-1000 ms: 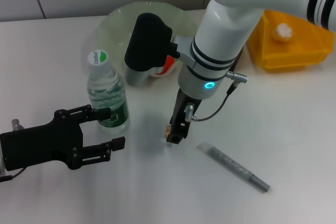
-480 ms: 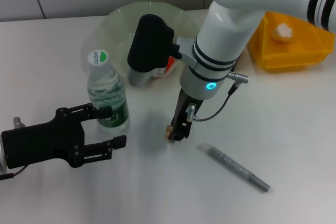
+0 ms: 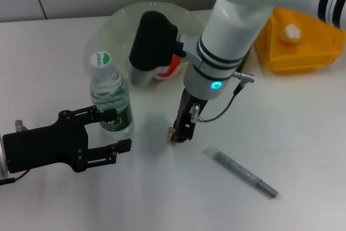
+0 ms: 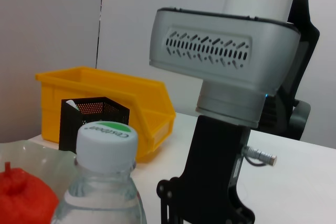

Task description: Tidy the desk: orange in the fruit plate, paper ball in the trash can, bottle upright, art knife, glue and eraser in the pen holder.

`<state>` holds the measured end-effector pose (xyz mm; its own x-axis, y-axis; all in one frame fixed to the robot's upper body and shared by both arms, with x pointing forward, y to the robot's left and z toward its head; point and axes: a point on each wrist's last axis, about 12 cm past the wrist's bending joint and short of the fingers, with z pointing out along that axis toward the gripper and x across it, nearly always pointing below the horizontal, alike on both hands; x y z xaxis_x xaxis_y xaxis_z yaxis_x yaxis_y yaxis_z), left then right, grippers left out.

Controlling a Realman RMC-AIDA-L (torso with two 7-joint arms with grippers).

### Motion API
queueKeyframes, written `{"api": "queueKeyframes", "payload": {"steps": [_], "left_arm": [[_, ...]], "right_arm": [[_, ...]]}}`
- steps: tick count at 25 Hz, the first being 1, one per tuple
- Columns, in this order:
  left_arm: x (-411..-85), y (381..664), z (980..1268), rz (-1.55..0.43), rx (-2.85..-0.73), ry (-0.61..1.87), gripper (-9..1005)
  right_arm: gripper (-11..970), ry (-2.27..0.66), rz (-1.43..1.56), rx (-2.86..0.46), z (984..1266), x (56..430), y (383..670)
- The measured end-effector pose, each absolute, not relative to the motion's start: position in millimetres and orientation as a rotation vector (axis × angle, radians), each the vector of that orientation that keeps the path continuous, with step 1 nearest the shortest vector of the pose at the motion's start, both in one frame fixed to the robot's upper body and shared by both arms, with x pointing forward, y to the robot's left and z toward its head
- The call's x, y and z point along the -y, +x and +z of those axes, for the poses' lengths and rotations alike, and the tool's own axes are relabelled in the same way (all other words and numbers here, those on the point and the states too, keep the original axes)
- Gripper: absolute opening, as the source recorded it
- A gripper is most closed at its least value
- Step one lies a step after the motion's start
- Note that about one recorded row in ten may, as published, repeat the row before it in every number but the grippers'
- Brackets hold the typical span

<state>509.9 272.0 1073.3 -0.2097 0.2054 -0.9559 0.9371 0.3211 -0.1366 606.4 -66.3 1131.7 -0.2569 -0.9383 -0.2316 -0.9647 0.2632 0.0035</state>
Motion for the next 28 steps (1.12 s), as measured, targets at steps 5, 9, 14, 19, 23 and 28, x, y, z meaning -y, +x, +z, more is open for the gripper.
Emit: {"api": "queueKeyframes", "payload": {"steps": [5,9,14,19,23,28], "left_arm": [[-272.3,509.6,1073.1,-0.974,-1.646,1.048,757],[-272.5,509.4,1072.9,-0.974,-1.647,1.048,757],[-273.7,509.1,1072.8,-0.971,-1.648,1.045,756],[-272.3,510.5,1073.8,-0.972,-1.643,1.052,756],[-271.1,511.6,1074.6,-0.974,-1.641,1.054,756],[-270.7,511.5,1074.7,-0.981,-1.643,1.052,756]], "right_arm": [[259,-1.753,0.213,-2.354,1156.3,76.0,611.9],[268,-1.673,0.110,-2.360,1177.6,92.8,615.5],[279,-1.498,-0.068,-2.354,1212.1,126.7,625.1],[290,-1.317,-0.126,-2.313,1239.7,154.4,632.4],[299,-1.264,-0.150,-2.270,1248.0,166.8,638.1],[310,-1.252,-0.201,-2.256,1239.8,173.7,647.1]]}}
